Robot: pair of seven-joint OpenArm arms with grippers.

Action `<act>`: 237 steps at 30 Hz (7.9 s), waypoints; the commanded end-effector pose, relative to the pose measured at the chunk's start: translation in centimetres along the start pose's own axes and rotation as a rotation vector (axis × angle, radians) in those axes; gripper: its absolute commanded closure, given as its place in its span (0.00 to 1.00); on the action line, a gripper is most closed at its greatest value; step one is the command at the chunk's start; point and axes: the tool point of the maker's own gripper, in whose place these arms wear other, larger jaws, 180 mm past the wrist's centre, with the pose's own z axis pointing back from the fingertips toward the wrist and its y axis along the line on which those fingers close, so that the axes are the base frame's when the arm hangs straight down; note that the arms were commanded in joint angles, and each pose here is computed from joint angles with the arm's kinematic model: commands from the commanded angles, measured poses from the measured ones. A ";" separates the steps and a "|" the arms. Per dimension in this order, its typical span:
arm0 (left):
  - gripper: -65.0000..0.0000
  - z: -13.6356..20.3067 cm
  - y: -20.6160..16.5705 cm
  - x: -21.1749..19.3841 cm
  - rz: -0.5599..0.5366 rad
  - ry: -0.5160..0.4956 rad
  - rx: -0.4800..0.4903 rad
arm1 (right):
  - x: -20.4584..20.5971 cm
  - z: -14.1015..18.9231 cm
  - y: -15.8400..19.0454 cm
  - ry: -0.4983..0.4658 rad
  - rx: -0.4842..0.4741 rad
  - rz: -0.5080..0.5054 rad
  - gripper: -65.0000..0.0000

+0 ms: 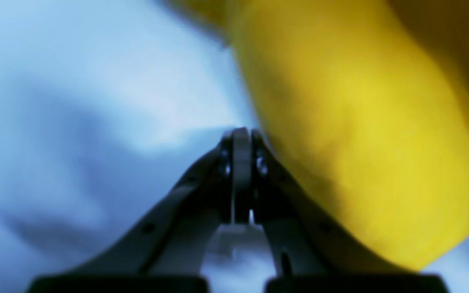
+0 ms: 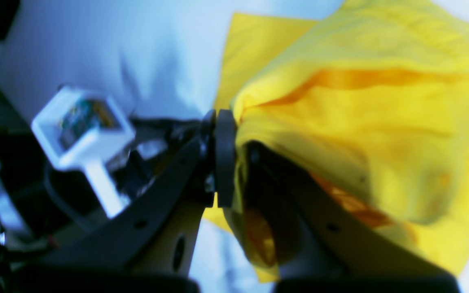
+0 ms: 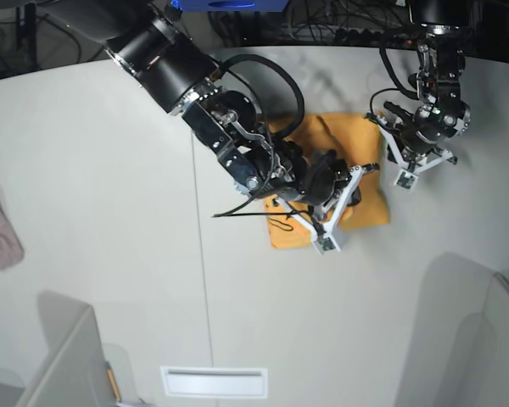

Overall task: Fold the T-shirt properly
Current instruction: 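Lift the strip end with the right gripper and fold it over onto the left half, then press and smooth the folded bundle with the right gripper, then withdraw the right gripper and move the left gripper to the bundle edge, then grasp the bundle edge with the left gripper and drag it toward the table center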

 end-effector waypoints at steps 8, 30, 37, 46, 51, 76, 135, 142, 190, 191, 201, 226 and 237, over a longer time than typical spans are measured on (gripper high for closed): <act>1.00 1.6 4.8 -1.2 0.084 0.010 0.120 | 2.3 -0.3 0.3 -0.071 0.007 0.010 1.00; 1.00 7.8 12.3 -4.3 0.163 0.052 0.305 | 0.9 -1.4 2.9 -0.014 0.101 -0.001 1.00; 1.00 8.9 13.9 -5.4 0.210 0.056 0.354 | 1.2 -2.2 1.6 -0.059 0.066 -0.018 0.65; 1.00 9.1 14.1 -5.3 0.212 0.052 0.361 | 1.5 -2.5 1.4 -0.077 0.060 -0.023 0.46; 1.00 9.2 14.3 -5.3 0.208 0.052 0.364 | 1.6 -2.5 2.2 -0.075 0.071 0.015 0.46; 1.00 9.2 15.1 -3.5 0.218 0.008 0.377 | 1.1 2.5 15.2 -0.135 0.362 0.558 0.41; 1.00 12.7 17.3 -5.3 0.265 0.001 0.483 | -0.8 0.8 -10.6 0.071 -0.252 0.351 1.00; 1.00 12.7 17.3 -5.3 0.265 0.001 0.483 | -2.2 0.6 -7.9 0.071 -0.189 0.335 1.00; 1.00 14.6 19.6 -3.9 0.197 -0.011 0.541 | -3.9 -0.3 4.2 0.083 0.041 0.457 1.00; 1.00 14.2 19.0 -4.0 0.203 -0.011 0.526 | -4.2 -0.4 4.1 0.091 0.041 0.452 1.00; 1.00 10.4 9.2 -1.3 0.223 -0.077 0.156 | -3.7 2.2 -6.3 0.057 -0.133 0.204 1.00; 0.00 5.6 2.5 2.4 0.602 -0.306 -0.316 | -8.3 7.1 -4.9 0.031 -0.081 0.137 1.00; 0.00 1.5 0.2 3.1 0.805 -0.183 -0.420 | -8.9 8.3 -8.4 0.012 -0.162 0.012 1.00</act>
